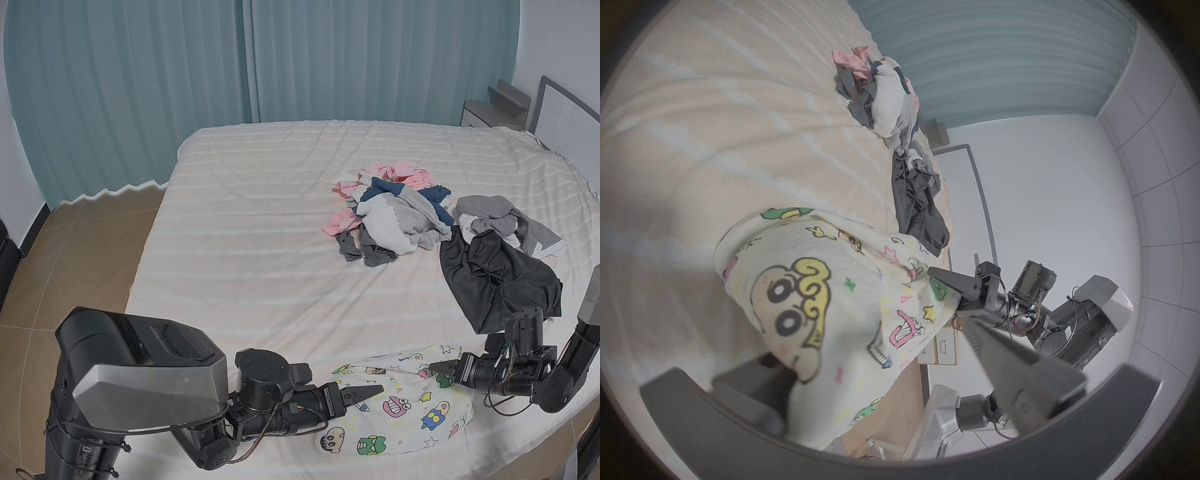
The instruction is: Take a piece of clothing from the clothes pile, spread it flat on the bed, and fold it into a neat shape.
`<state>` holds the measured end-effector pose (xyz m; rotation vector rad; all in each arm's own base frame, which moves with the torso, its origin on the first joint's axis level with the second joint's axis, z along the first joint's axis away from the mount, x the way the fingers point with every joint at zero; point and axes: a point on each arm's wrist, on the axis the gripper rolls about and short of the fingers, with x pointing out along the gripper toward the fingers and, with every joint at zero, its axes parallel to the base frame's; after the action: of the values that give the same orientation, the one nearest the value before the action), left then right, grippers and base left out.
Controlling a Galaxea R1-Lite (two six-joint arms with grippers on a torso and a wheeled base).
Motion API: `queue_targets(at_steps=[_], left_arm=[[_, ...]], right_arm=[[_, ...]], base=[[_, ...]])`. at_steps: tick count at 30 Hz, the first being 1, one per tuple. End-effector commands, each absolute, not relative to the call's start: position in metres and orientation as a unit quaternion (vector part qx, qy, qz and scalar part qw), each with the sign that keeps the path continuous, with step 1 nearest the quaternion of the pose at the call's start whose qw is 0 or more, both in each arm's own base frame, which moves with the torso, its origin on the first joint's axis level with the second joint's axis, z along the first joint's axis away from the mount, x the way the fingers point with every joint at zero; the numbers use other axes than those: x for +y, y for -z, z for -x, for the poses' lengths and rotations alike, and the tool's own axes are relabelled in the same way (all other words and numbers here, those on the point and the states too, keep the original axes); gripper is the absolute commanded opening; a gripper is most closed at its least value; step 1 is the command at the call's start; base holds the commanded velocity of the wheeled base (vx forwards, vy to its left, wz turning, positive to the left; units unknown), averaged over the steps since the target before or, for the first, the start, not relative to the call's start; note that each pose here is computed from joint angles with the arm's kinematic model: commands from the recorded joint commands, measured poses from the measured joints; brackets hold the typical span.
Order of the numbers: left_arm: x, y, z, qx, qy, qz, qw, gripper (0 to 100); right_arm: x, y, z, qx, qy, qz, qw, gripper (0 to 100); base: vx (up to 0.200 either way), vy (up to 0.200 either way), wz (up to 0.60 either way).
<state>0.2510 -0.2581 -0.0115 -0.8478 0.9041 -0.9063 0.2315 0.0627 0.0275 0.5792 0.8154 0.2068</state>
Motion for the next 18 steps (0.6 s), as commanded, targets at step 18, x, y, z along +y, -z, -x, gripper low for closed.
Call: queue_targets(at_steps=[18], left_arm=[[-0.121, -0.042, -0.258, 0.290, 0.254, 0.366, 0.847, 100]], right_arm=[[0.017, -0.096, -0.190, 0.218, -0.010, -0.296, 0.930, 100]], base=[[0.000, 0.000, 0.00]])
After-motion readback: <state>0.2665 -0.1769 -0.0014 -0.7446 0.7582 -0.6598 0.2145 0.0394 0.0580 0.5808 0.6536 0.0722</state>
